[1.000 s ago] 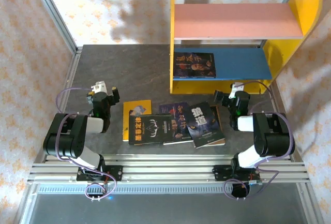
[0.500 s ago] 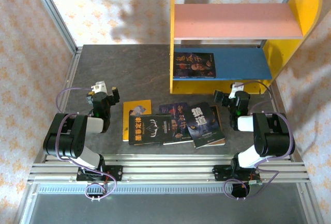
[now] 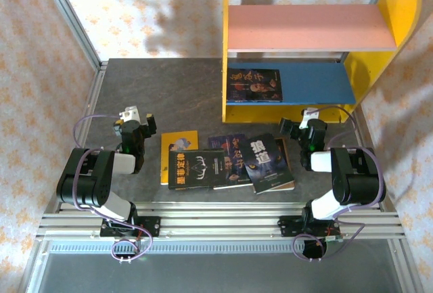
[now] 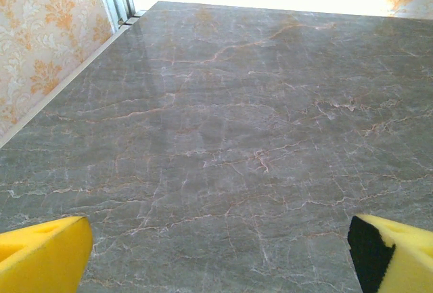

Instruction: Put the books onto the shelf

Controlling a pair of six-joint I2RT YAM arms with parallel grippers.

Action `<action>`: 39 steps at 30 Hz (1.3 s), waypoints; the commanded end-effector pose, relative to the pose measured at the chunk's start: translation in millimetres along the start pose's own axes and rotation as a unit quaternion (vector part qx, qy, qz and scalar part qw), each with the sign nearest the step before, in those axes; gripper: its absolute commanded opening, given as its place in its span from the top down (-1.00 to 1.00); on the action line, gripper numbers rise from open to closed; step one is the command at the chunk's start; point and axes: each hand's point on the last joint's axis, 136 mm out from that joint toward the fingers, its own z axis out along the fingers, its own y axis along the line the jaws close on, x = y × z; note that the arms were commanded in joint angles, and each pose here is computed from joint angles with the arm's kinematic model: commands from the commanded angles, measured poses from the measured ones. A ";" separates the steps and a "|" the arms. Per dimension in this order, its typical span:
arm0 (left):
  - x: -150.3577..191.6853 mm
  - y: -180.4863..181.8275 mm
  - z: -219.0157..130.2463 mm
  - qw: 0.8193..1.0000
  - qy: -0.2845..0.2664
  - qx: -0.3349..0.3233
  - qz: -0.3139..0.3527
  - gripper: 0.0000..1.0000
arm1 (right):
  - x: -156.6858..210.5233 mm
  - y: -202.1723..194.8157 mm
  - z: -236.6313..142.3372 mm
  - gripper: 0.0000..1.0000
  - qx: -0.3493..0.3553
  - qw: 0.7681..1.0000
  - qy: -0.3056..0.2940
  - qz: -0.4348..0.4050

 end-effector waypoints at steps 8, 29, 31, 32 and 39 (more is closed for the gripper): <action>-7.9 -0.1 1.6 1.000 -0.013 -0.002 0.004 -0.99 | -13.9 -0.5 -0.3 -0.99 0.005 1.000 -0.020 -0.007; -157.0 -78.4 -112.0 0.999 -0.012 0.019 -0.026 -0.99 | -71.0 7.4 -114.0 -0.99 0.114 0.988 0.016 0.108; -156.9 -99.1 -125.6 0.998 -0.004 0.051 -0.035 -0.98 | -58.0 16.0 -119.5 -0.97 0.102 0.985 0.051 0.126; -154.5 -110.5 -133.0 0.997 0.003 0.066 -0.038 -0.98 | -48.8 22.7 -122.4 -0.95 0.092 0.984 0.072 0.131; -112.9 -179.7 -177.8 0.986 0.094 0.133 -0.017 -0.98 | 15.6 53.3 -141.4 -0.79 0.046 0.967 0.212 0.132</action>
